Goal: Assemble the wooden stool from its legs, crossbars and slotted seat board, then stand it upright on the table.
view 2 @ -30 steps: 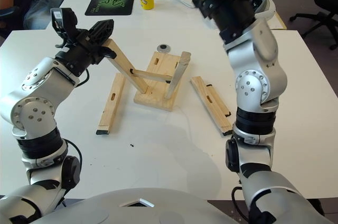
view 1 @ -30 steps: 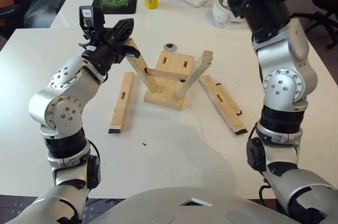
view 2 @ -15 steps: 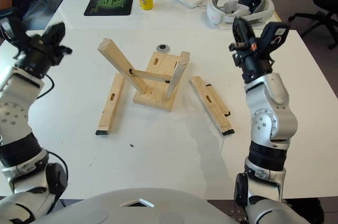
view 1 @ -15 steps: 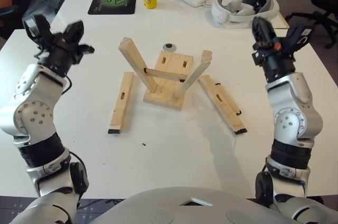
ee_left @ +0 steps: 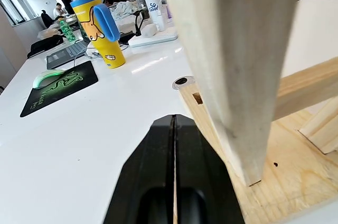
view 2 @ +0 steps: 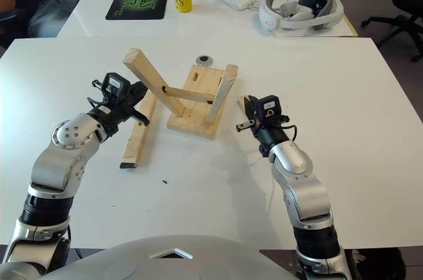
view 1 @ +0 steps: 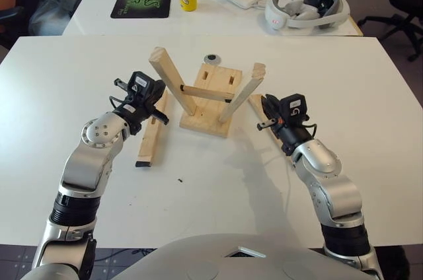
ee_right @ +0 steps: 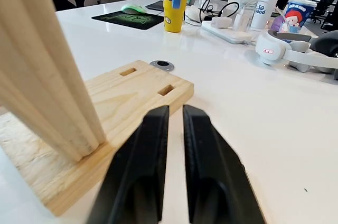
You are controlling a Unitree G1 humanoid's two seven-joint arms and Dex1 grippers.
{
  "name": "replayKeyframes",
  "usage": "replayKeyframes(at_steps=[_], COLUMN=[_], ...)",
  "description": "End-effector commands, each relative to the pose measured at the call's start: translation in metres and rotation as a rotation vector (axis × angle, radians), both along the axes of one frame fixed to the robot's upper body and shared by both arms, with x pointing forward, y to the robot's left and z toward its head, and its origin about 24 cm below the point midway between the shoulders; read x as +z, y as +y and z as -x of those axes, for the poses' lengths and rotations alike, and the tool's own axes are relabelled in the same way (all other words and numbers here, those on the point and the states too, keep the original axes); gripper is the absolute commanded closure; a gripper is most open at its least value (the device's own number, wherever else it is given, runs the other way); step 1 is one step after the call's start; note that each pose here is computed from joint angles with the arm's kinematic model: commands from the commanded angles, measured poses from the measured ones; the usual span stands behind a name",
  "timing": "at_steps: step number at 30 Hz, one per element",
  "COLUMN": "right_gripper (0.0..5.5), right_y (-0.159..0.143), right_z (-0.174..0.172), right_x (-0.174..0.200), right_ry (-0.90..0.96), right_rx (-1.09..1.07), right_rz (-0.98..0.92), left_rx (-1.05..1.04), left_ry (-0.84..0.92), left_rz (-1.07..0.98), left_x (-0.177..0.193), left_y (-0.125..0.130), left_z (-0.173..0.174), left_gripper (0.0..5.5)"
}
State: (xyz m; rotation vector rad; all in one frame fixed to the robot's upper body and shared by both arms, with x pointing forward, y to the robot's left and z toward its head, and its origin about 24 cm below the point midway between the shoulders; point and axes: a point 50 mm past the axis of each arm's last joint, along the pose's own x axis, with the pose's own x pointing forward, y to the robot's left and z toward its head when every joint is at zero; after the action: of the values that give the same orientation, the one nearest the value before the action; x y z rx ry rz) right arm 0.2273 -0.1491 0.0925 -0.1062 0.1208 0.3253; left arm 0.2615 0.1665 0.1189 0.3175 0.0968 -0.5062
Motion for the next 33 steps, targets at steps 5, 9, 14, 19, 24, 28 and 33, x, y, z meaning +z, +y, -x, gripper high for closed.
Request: replayKeyframes(at_steps=[5, 9, 14, 19, 24, 28, 33], right_gripper=[5.47, 5.47, 5.47, 5.47, 5.47, 5.47, 5.47], right_y=[-0.005, -0.007, -0.015, -0.054, -0.066, 0.025, 0.081], right_z=[-0.008, -0.009, -0.015, -0.019, -0.014, -0.011, 0.008], right_x=[0.011, 0.011, 0.014, 0.018, 0.022, 0.049, 0.073], right_ry=[-0.057, -0.056, -0.062, -0.098, -0.117, -0.165, -0.250], right_rx=[-0.050, -0.064, -0.119, -0.434, -0.576, -0.044, 0.356], right_rz=[0.004, -0.002, -0.007, -0.023, -0.023, -0.123, -0.142], left_rx=[-0.182, -0.192, 0.107, 0.596, 0.727, 0.275, -0.400], left_ry=[-0.021, -0.015, -0.003, 0.060, 0.150, 0.235, 0.237], left_rz=[0.004, 0.009, 0.002, 0.120, 0.187, 0.246, 0.221], left_x=[0.015, 0.015, 0.002, -0.016, -0.027, -0.007, 0.032], left_y=[-0.026, -0.030, -0.003, 0.040, 0.041, -0.043, -0.118], left_z=[0.012, 0.015, 0.003, 0.014, 0.036, 0.033, 0.061], left_gripper=[5.50, 5.50, 5.50, 5.50, 5.50, 5.50, 5.50])
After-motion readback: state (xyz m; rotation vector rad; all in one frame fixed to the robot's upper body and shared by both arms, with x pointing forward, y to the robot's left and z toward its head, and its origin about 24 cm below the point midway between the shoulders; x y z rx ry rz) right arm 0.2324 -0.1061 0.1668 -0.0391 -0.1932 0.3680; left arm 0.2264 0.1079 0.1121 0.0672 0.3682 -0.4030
